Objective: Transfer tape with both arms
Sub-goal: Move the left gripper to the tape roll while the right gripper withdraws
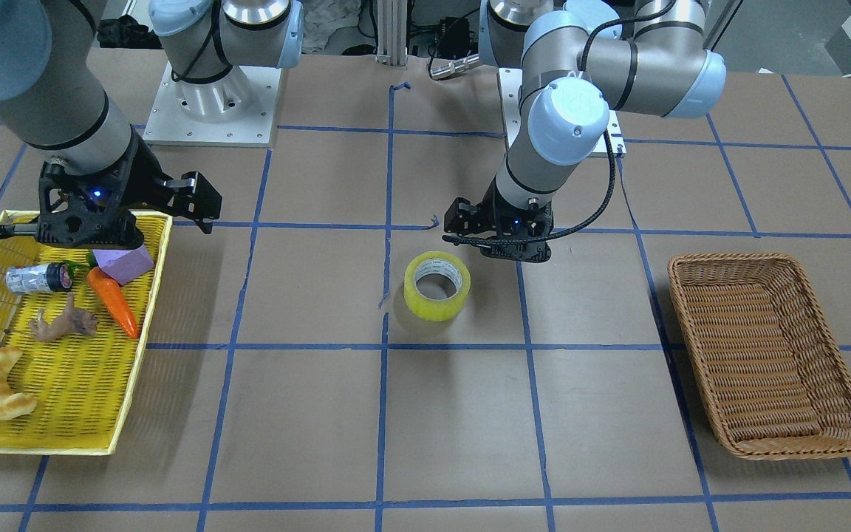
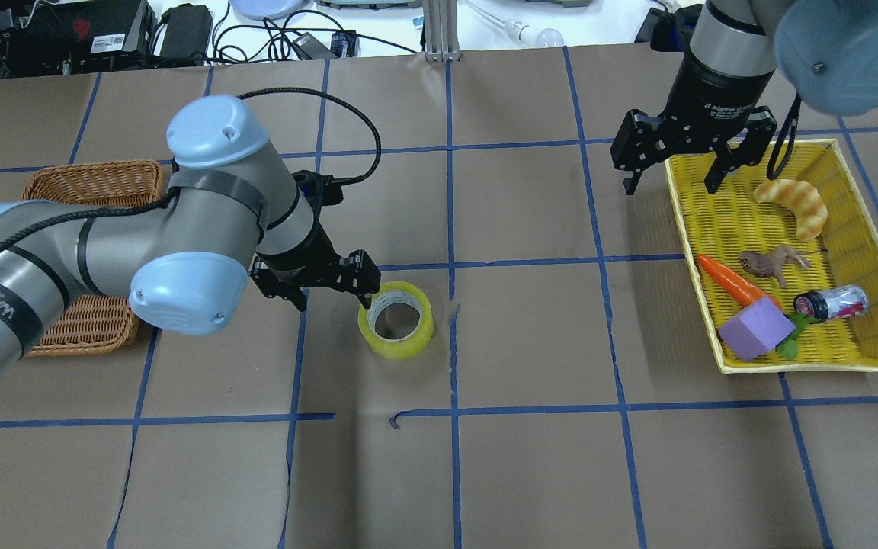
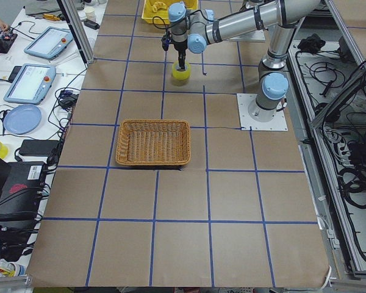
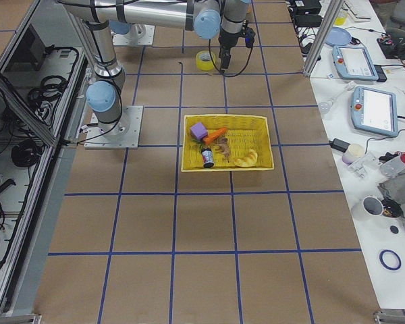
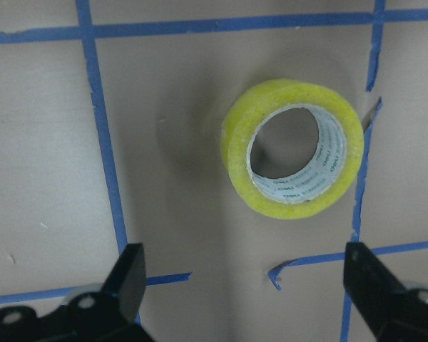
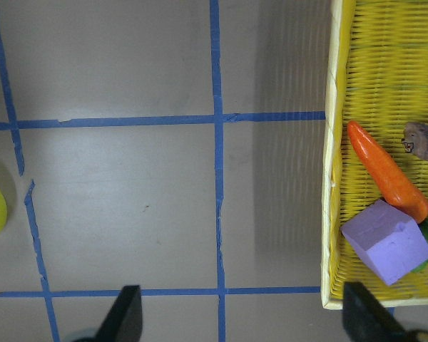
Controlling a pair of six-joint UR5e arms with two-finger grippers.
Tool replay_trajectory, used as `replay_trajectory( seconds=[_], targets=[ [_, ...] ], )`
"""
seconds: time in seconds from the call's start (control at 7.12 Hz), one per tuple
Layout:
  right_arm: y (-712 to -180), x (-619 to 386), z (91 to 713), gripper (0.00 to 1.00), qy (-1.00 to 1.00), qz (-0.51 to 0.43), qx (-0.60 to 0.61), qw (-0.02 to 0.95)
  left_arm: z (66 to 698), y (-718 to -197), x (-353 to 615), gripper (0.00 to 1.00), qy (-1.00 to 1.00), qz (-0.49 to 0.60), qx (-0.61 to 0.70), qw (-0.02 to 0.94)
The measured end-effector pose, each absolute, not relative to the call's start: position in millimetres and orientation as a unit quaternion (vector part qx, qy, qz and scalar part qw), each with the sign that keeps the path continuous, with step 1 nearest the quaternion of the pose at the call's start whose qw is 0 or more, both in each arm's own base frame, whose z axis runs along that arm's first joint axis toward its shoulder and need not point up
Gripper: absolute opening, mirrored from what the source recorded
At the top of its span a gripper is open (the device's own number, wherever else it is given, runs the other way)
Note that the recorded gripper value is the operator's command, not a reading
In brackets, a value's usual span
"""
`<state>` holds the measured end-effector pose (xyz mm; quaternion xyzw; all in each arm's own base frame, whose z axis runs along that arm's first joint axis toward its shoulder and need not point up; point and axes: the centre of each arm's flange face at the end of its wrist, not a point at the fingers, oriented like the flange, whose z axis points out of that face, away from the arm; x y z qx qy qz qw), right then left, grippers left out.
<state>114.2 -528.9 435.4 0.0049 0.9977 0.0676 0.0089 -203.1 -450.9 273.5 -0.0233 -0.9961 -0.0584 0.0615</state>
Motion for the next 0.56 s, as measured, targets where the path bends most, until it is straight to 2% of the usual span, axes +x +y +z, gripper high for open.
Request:
replay_trajectory(
  seconds=[0.56],
  targets=[
    [-525.9, 114.2, 439.0, 1.0, 0.998, 0.061, 0.004, 0.002, 219.6, -455.4, -208.0, 1.0, -0.996, -0.057, -0.026, 0.063]
  ],
)
